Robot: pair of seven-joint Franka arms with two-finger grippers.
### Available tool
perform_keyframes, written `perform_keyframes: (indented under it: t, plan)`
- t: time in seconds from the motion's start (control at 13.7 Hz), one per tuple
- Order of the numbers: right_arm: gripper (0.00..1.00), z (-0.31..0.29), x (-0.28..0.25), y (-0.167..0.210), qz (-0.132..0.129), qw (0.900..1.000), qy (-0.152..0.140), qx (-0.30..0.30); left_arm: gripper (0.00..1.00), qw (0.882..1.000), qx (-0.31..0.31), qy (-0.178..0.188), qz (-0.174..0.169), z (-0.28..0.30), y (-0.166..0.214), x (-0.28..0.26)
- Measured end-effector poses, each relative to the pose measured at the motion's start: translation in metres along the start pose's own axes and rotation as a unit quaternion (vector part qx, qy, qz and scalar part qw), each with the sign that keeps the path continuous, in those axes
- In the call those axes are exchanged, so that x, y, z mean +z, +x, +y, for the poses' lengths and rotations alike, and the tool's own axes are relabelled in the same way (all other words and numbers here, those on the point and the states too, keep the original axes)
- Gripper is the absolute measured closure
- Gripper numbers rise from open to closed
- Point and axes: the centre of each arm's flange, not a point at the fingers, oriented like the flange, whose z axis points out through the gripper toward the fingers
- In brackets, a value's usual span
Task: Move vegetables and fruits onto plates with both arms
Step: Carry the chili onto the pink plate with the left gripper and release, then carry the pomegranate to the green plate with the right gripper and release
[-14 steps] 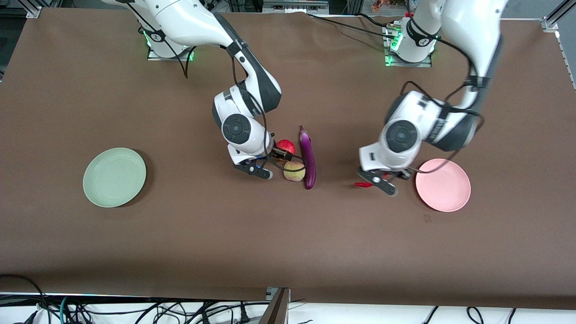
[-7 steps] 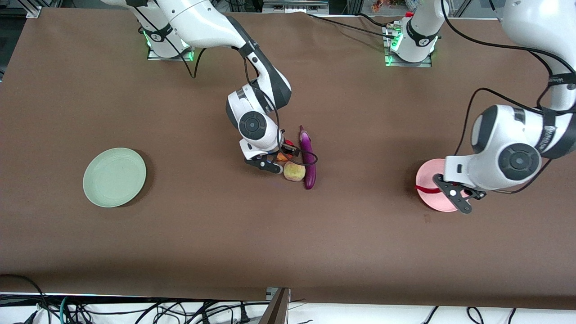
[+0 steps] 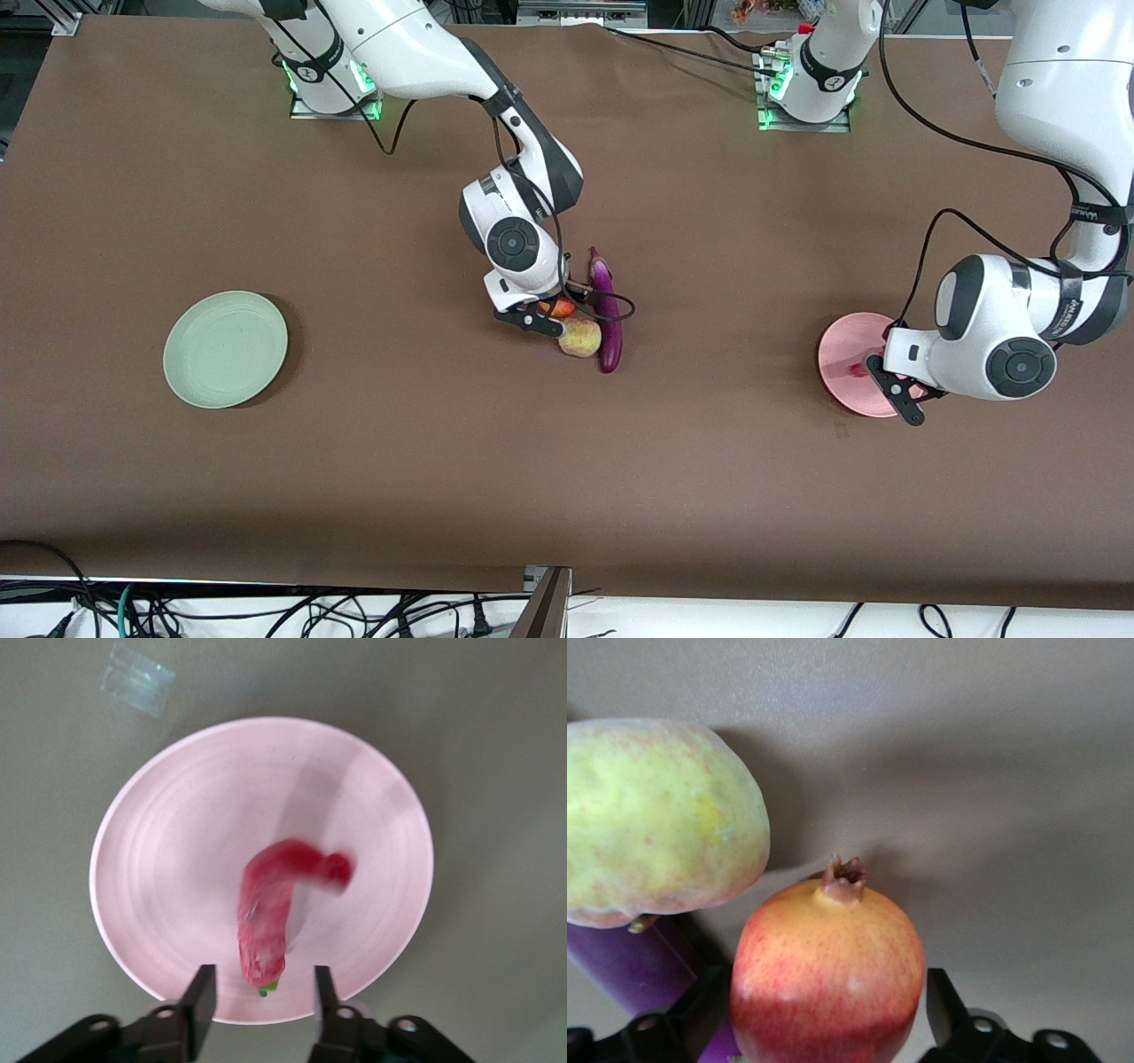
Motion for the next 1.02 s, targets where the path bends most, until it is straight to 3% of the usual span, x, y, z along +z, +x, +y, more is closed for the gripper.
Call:
perform_keyframes:
  t: [0.07,0.29,0.44,0.66,0.8,1.02]
  plan:
    - [0.17,0.000,-0.001,0.001,0.001,1.000,0.001,0.001,0.34,1.000,0.004,0.004,0.004,-0.002,-0.002,-0.005]
    - [0.17,0.004,-0.008,0.012,0.010,1.000,0.002,0.005,0.03,0.999,0.009,0.006,0.036,0.013,0.011,-0.048]
    - [0.17,0.016,-0.033,0.030,0.009,1.000,-0.014,-0.006,0.00,0.997,-0.006,-0.026,0.067,0.039,0.020,-0.083]
    - [0.17,0.061,-0.107,0.071,-0.005,0.998,-0.051,-0.028,0.00,0.993,-0.065,-0.058,0.082,0.084,0.050,-0.115]
    - [0.17,0.114,-0.156,0.112,-0.009,0.996,-0.072,-0.059,0.00,0.987,-0.116,-0.071,0.083,0.121,0.085,-0.127]
    - [0.17,0.229,-0.203,0.184,-0.035,0.986,-0.103,-0.123,0.00,0.972,-0.204,-0.091,0.075,0.183,0.134,-0.138]
